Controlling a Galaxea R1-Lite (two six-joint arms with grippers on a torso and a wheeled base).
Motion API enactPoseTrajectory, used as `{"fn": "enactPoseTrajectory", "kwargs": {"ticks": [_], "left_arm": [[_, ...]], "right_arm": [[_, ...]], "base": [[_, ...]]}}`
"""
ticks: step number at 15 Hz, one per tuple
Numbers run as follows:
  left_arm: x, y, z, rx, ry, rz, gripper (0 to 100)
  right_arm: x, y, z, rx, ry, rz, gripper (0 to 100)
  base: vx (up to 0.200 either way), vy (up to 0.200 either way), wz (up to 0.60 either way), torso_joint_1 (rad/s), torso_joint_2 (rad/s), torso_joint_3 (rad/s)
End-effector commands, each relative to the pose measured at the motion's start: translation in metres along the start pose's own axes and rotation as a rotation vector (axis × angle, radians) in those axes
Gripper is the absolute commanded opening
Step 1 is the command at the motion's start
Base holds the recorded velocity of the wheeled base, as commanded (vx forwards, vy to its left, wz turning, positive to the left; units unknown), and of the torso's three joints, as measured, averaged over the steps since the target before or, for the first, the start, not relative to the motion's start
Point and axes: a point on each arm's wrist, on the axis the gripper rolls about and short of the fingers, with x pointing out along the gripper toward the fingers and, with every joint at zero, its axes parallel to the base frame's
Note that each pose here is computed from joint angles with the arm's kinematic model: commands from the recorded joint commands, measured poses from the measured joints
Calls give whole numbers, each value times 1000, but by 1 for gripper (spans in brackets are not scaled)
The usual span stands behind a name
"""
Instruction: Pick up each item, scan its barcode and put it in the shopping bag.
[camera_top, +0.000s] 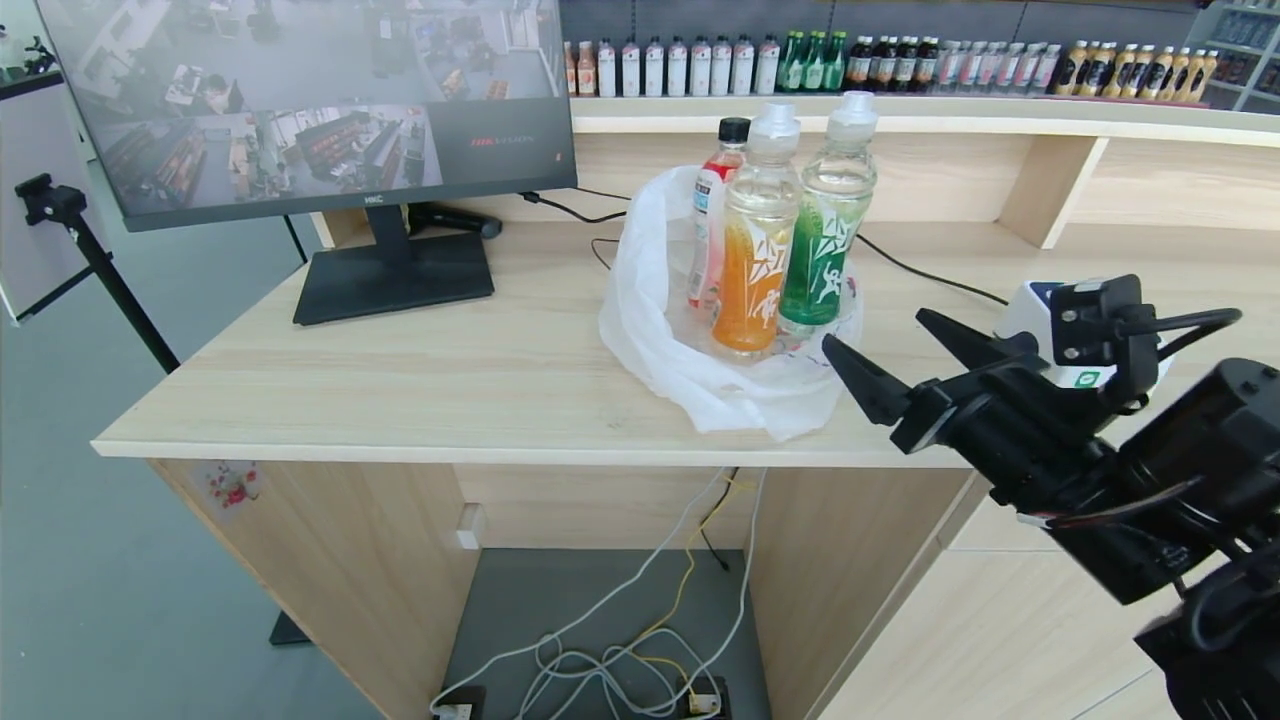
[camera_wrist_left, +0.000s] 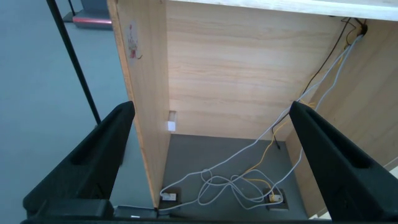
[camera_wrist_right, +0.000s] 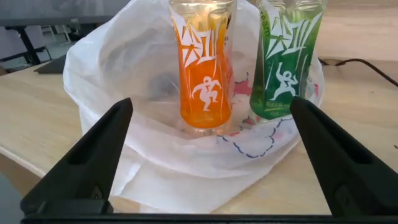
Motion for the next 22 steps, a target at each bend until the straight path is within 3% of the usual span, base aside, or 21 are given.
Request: {"fn": "enactPoseTrajectory", "kwargs": {"ticks": [1,5,8,14,22], "left_arm": [[0,0,0,0,0,1,100],[0,0,0,-2,0,1,100],[0,0,0,-2,0,1,100],[0,0,0,-3,0,1,100],[0,0,0,0,0,2,100]], "right_arm": [[-23,-3,10,-1,0,-13,100],[-28,-3,12,10,-3,-15,100],[-34,-3,16,10,-9,-16,100],[-37,-3,19,10,-17,-15,100],[-57,-3,27,8,-29,-15,100]], "base": [[0,0,0,0,0,0],[0,0,0,0,0,0],[-200,0,0,7,1,2],[0,0,0,0,0,0],[0,-200,0,7,5,2]]}}
